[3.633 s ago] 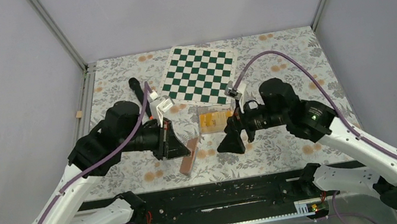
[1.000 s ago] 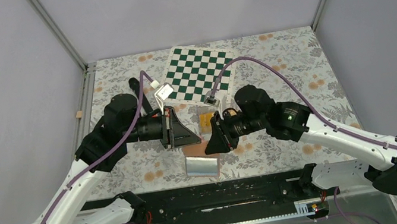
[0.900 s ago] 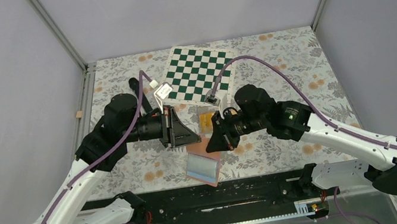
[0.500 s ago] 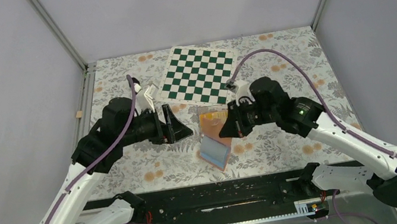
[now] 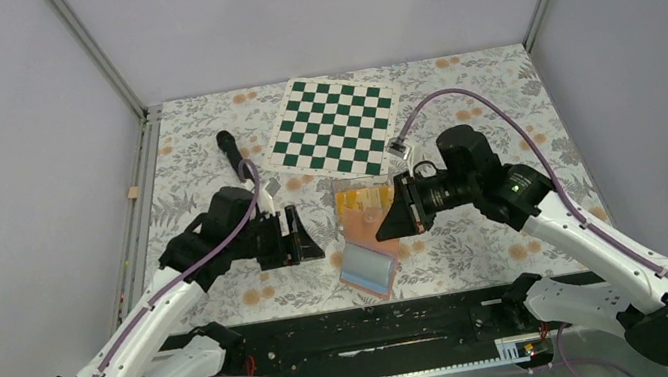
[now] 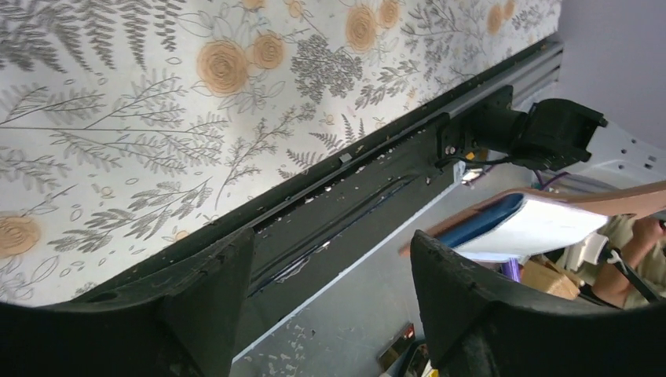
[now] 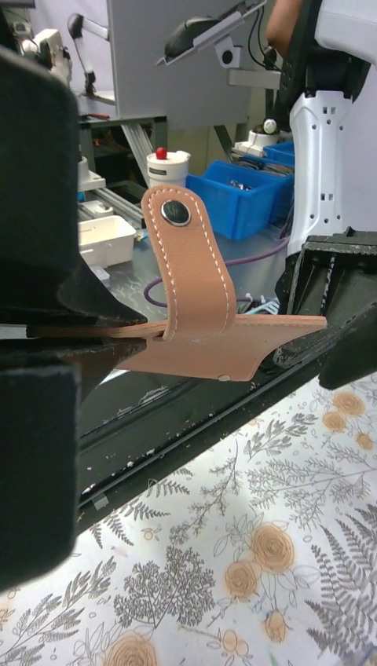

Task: Put the credit cards into the card holder
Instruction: Open the card holder.

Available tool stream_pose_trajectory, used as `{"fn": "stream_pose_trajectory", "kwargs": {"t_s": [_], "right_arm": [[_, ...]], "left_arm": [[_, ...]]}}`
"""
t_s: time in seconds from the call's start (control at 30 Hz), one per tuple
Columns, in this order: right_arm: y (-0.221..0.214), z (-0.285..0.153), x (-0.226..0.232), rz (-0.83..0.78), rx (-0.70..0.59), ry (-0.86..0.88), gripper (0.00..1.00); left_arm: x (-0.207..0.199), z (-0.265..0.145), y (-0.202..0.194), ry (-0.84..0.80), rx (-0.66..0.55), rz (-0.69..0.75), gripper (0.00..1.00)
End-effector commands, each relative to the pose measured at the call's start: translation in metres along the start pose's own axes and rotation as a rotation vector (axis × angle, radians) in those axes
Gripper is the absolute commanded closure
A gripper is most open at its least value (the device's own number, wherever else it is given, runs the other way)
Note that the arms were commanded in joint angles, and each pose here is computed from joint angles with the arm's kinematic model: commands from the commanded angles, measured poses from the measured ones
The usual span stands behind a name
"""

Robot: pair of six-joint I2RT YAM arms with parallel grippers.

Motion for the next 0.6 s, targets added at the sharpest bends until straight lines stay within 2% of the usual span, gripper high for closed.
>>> {"fn": "stream_pose_trajectory", "kwargs": {"t_s": [0.0,0.4,0.57], "right_arm": [[0.001,0.002,0.012,-0.006,0.046,0.116,1.0],[0.008,0.011,0.014,0.039,0.065,0.159,1.0],[0.008,0.012,0.012,0.048,0.062,0.151,1.0]], "left_arm": [[-0.017,0.006,0.014,-0.174,-0.051,0.035,0.3],[-0.03,0.015,0.013,-0.257,-0.01,0.111,0.37],[-0.035,0.016,0.012,-0.278,-0.004,0.125,0.46]]}}
Point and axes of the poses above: each gripper's point midway between its finger pads, its own z axis out along the fingers, its own x axis along the line the jaws close on, y = z × x, the point moved 7 cm from there along -z, back along the fingers, and after that the axes turned 13 degrees about z, right-handed, at the moved point
